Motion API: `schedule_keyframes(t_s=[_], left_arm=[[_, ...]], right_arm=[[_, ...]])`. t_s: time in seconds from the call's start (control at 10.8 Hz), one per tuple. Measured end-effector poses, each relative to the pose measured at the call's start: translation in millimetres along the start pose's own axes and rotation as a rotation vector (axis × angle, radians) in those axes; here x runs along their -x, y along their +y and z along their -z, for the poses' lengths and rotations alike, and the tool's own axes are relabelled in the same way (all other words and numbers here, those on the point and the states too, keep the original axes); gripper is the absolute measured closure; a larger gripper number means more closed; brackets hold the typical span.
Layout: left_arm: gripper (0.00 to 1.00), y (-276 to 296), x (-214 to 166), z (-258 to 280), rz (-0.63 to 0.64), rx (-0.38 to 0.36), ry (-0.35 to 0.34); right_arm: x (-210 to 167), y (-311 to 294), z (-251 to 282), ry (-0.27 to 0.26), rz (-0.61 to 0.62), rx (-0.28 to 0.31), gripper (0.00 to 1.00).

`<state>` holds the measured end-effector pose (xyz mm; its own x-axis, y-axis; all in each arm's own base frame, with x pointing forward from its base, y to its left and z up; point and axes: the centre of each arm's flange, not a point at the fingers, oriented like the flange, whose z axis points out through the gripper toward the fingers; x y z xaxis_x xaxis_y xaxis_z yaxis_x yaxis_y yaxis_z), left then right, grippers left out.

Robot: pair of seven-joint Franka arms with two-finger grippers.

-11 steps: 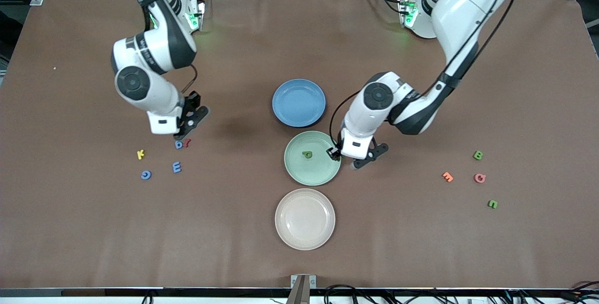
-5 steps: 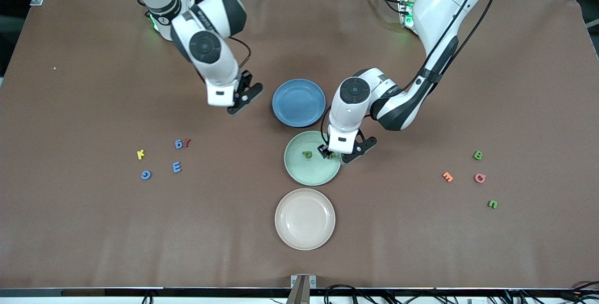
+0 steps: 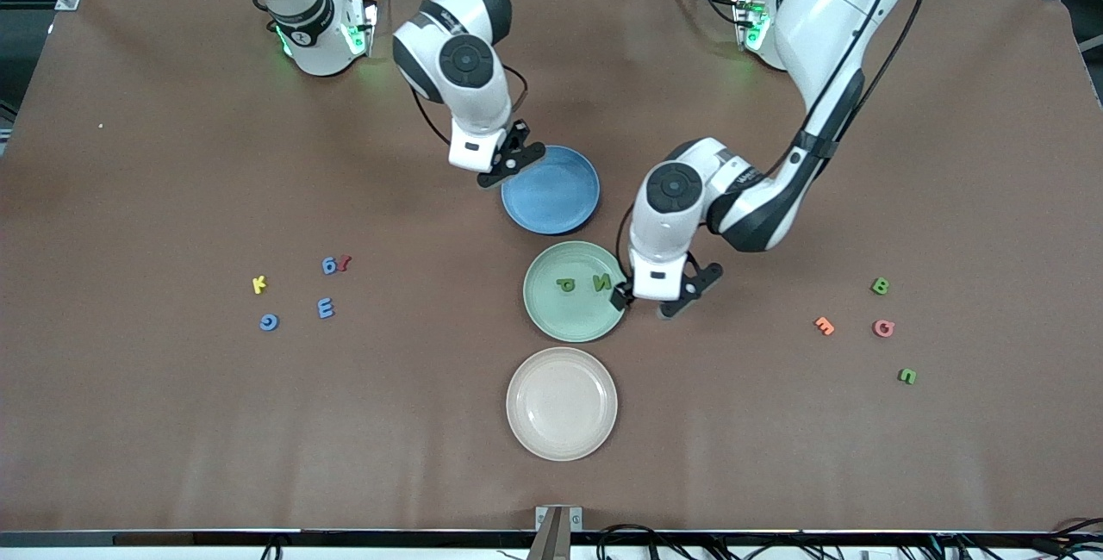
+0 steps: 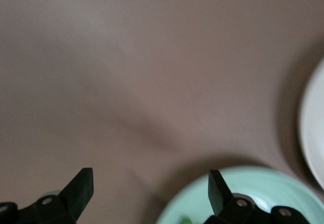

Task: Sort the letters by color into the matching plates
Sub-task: 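Release the X on the blue plate while the left gripper returns to letters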

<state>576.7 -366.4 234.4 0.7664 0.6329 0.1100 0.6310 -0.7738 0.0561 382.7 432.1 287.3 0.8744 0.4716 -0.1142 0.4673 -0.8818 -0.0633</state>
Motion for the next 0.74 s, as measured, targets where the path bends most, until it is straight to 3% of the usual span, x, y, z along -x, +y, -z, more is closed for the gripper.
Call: schedule_keyframes(t_s=[0.46,0.74], left_arm=[[0.00,-51.4,-108.5,-17.9,0.059,-0.073,0.049],[0.00,-83.6,-156.3,-17.0,-0.001,-0.122,0.040]], right_arm=[[-31.2,-63.7,-19.3,0.013,-0.193,-0.021,0.70],[-39.4,-64.1,-23.4,0.013,-0.221,-0.022,0.30]])
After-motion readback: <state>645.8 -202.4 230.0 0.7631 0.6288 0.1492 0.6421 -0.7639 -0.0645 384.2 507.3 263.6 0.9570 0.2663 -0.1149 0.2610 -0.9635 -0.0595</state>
